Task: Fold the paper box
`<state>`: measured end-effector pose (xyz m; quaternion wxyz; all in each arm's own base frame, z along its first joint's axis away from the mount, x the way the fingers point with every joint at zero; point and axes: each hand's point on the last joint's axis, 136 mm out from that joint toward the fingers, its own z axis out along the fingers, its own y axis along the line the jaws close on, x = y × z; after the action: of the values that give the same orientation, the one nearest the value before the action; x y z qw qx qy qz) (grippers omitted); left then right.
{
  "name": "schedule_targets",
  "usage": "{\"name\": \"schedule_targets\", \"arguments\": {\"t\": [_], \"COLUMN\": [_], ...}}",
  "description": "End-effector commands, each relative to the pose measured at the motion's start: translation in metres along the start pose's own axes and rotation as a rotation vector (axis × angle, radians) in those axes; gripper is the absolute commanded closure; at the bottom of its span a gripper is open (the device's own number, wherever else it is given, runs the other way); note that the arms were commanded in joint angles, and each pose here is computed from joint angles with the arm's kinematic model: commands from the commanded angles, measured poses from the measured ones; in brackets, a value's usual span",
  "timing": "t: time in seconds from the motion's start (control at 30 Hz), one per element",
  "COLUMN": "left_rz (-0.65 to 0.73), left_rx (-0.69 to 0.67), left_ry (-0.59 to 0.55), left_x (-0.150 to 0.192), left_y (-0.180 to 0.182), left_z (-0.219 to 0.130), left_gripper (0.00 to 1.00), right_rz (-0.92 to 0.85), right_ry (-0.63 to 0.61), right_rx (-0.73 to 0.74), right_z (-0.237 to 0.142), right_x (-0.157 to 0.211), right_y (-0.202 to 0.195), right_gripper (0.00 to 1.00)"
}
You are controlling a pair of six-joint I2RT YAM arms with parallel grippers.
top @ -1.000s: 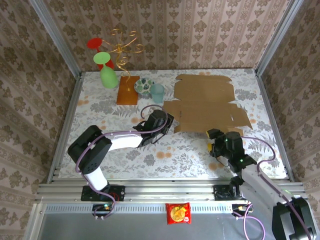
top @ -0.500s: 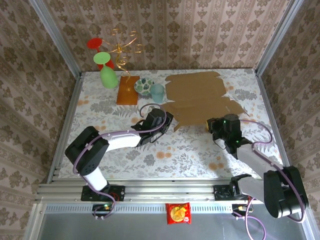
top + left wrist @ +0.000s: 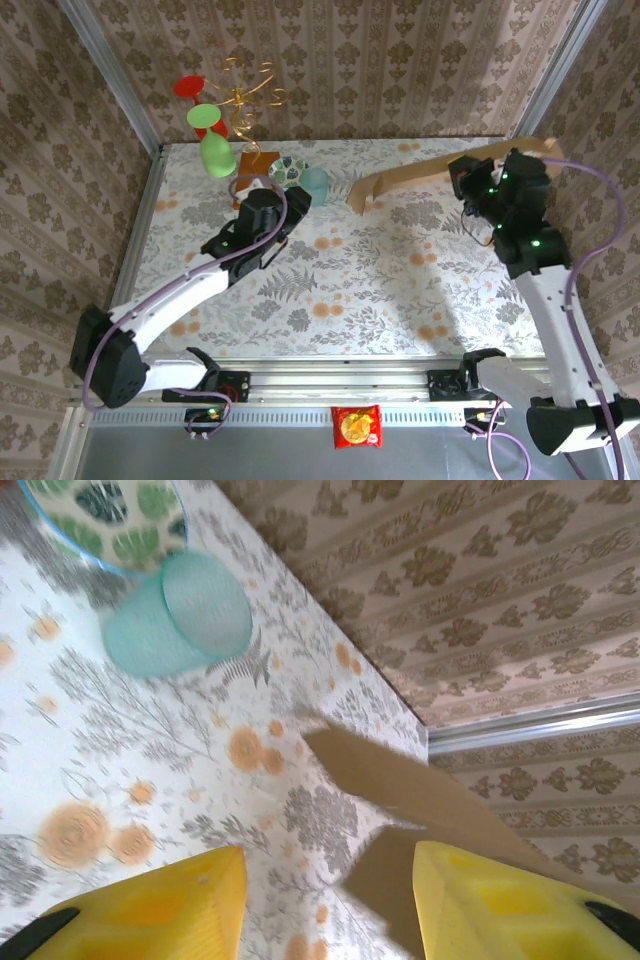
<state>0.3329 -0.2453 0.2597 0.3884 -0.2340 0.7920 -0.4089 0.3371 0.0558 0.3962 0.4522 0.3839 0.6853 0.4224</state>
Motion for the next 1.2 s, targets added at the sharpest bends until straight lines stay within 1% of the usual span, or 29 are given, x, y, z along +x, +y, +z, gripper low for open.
{"name": "schedule_targets", "arguments": {"t": [0.0,0.13,0.2,0.3,0.37,0.47,0.53,0.6,0.63,0.7,0.8,0.9,1.03,1.1,1.13,1.17], "left_rz": [0.134,0.158,0.173,0.197,0.205,0.214,0.216,0.218,0.222,0.242,0.257,0.274,0.263,0.232,0.221,0.217], "left_rx": [-0.108,-0.121,-0.126,-0.134,-0.129,-0.126,-0.122,-0.104,-0.095,-0.076,-0.048,-0.014,0.01,0.019,0.033,0.042], "left_ry": [-0.037,-0.081,-0.093,-0.096,-0.088,-0.049,-0.012,0.026,0.038,0.053,0.077,0.108,0.164,0.187,0.203,0.213], "left_x": [-0.018,-0.038,-0.045,-0.051,-0.052,-0.048,-0.043,-0.039,-0.037,-0.036,-0.034,-0.028,-0.015,-0.009,-0.004,0.0], "left_y": [0.023,0.024,0.023,0.02,0.016,0.01,0.006,-0.001,-0.005,-0.013,-0.023,-0.031,-0.029,-0.025,-0.024,-0.022], "left_z": [-0.016,-0.032,-0.037,-0.042,-0.043,-0.04,-0.038,-0.036,-0.035,-0.034,-0.029,-0.017,0.006,0.016,0.021,0.024], "left_gripper": [0.53,0.55,0.55,0.57,0.59,0.6,0.6,0.61,0.6,0.6,0.6,0.59,0.59,0.64,0.69,0.73], "right_rz": [-0.025,0.027,0.08,0.178,0.257,0.341,0.378,0.383,0.392,0.406,0.426,0.446,0.464,0.466,0.467,0.468], "right_ry": [-0.022,-0.056,-0.053,-0.028,-0.007,-0.007,0.005,0.013,0.023,0.038,0.056,0.064,0.045,0.04,0.037,0.031], "right_rx": [0.041,-0.046,-0.06,-0.08,-0.068,-0.008,0.076,0.104,0.145,0.169,0.213,0.253,0.27,0.284,0.286,0.277], "right_z": [-0.04,-0.063,-0.056,-0.019,0.014,0.065,0.098,0.121,0.127,0.138,0.143,0.14,0.128,0.123,0.118,0.111], "right_x": [-0.006,-0.019,-0.023,-0.024,-0.022,-0.021,-0.015,-0.01,-0.004,0.003,0.014,0.023,0.023,0.023,0.022,0.02], "right_y": [0.023,0.075,0.087,0.092,0.085,0.056,0.024,0.002,-0.013,-0.031,-0.058,-0.079,-0.09,-0.095,-0.094,-0.091], "right_gripper": [1.0,1.0,1.0,1.0,1.0,1.0,1.0,1.0,1.0,1.0,1.0,1.0,1.0,1.0,1.0,1.0]}}
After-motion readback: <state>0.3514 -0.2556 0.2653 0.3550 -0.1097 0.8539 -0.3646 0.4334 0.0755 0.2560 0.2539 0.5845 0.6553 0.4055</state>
